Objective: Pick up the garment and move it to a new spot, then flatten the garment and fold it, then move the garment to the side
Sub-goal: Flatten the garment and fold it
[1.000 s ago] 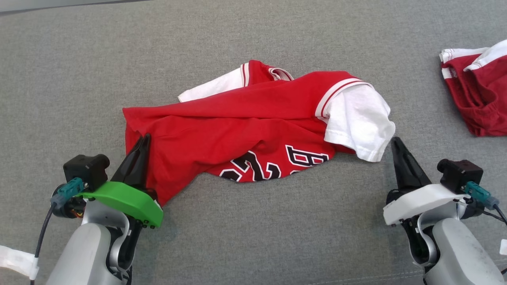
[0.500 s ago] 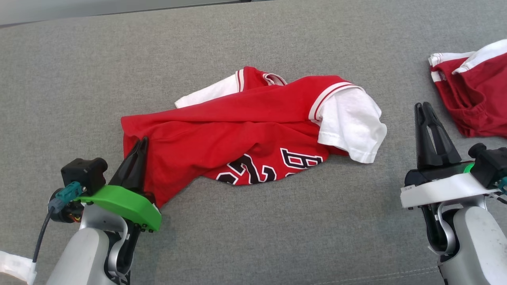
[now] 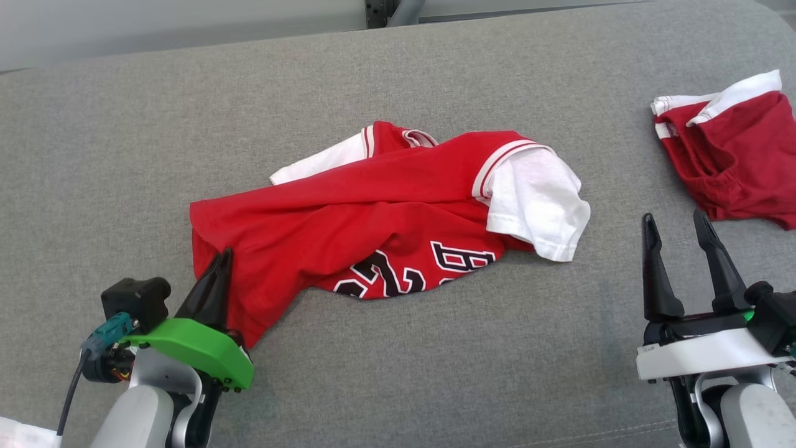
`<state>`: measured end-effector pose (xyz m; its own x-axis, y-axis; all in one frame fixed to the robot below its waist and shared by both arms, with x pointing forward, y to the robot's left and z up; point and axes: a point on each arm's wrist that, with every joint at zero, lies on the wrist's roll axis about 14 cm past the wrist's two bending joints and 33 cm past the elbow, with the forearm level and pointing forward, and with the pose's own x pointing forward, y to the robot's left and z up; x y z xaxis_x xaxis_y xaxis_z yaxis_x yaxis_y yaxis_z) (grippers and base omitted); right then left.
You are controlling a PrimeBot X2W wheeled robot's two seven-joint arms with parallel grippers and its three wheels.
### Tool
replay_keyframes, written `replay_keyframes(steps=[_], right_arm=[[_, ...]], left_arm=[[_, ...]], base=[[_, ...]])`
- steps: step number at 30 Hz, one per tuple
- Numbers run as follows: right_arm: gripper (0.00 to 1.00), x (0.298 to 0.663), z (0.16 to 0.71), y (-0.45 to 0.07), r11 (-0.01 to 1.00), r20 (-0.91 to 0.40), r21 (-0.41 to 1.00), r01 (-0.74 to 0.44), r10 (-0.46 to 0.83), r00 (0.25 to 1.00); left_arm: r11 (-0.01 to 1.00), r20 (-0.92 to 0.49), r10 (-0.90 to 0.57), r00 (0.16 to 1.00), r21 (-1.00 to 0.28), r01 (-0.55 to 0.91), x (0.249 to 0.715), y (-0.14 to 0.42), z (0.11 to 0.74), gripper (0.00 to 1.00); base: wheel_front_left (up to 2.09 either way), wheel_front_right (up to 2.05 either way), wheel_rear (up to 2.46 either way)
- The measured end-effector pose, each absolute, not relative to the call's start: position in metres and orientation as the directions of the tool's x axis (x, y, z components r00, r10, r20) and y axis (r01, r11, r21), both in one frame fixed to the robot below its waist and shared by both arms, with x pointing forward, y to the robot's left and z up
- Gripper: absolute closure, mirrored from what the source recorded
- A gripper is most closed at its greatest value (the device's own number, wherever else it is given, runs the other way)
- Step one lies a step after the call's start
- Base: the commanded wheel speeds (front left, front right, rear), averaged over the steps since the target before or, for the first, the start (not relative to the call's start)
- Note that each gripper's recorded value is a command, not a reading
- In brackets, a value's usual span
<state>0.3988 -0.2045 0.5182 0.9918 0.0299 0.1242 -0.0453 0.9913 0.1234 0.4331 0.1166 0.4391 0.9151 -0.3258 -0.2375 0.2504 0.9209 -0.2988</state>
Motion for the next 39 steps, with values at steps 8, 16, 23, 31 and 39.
replay_keyframes(steps=[8, 16, 23, 31, 39], right_arm=[[0.00, 0.388, 0.521, -0.201, 0.991, 0.120, 0.128, -0.044, 0.028, 0.992], [0.00, 0.390, 0.519, -0.202, 0.991, 0.107, 0.122, -0.049, 0.036, 0.994], [0.00, 0.411, 0.495, -0.200, 0.992, 0.022, 0.101, -0.081, 0.079, 0.997], [0.00, 0.430, 0.435, -0.182, 0.983, -0.172, 0.132, -0.129, 0.151, 0.973], [0.00, 0.435, 0.390, -0.162, 0.971, -0.299, 0.181, -0.156, 0.206, 0.932]], left_arm=[[0.922, -0.249, -0.320, 0.914, -0.304, 0.240, 0.425, 0.117, 0.438, 1.00], [0.925, -0.251, -0.314, 0.916, -0.300, 0.235, 0.424, 0.120, 0.438, 1.00], [0.923, -0.253, -0.320, 0.913, -0.303, 0.239, 0.429, 0.117, 0.435, 1.00], [0.922, -0.270, -0.324, 0.907, -0.306, 0.238, 0.436, 0.115, 0.426, 1.00], [0.927, -0.293, -0.309, 0.905, -0.308, 0.216, 0.438, 0.120, 0.414, 1.00]], base=[[0.00, 0.00, 0.00], [0.00, 0.00, 0.00], [0.00, 0.00, 0.00], [0.00, 0.00, 0.00], [0.00, 0.00, 0.00]])
